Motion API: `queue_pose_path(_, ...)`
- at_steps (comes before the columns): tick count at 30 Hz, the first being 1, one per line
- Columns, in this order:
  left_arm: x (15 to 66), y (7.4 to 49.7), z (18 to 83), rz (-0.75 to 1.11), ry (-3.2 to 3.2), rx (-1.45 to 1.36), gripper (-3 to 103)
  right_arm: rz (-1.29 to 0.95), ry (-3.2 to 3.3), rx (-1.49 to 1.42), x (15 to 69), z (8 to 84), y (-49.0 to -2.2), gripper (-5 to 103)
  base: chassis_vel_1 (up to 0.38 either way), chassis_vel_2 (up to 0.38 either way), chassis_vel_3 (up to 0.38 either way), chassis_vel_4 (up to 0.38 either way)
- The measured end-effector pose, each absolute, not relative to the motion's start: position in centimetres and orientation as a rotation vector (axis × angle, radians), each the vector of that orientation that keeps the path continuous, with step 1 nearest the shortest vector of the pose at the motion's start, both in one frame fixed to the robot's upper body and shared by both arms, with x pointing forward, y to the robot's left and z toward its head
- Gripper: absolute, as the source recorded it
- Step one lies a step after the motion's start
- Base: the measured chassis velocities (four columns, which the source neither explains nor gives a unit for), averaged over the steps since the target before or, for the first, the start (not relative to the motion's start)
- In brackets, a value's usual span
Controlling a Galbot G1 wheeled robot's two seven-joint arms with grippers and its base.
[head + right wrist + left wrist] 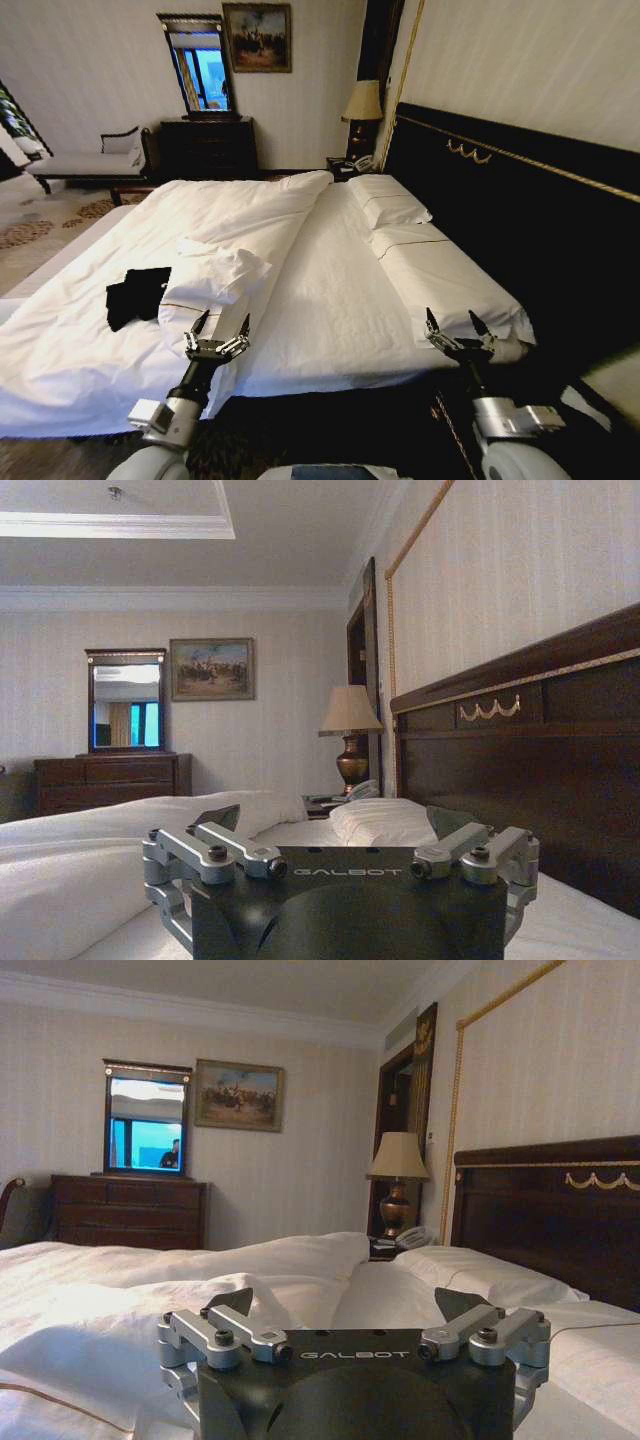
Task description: Fold the clothes on the bed.
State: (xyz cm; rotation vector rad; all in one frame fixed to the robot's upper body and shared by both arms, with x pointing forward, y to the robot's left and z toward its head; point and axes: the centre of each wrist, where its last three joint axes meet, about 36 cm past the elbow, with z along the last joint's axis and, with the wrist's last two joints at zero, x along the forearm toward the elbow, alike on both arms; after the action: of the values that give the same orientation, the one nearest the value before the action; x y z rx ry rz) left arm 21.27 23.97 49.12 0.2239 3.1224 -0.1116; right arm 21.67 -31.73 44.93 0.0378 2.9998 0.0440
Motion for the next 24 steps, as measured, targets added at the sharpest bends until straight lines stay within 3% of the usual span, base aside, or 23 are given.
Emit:
queue_pose_path(16, 21.74, 24.28, 48.68, -0.124, 3.119, 0.215, 100, 0.031, 3.002, 0.051, 21.43, 44.49, -31.59, 100, 0.0, 0.0, 0.0, 0.0)
queue_pose_path(24, 21.74, 24.38, 48.72, -0.125, 3.118, 0.205, 100, 0.041, 3.003, 0.051, 21.66, 44.1, -31.54, 100, 0.103, 0.144, -0.099, -0.158)
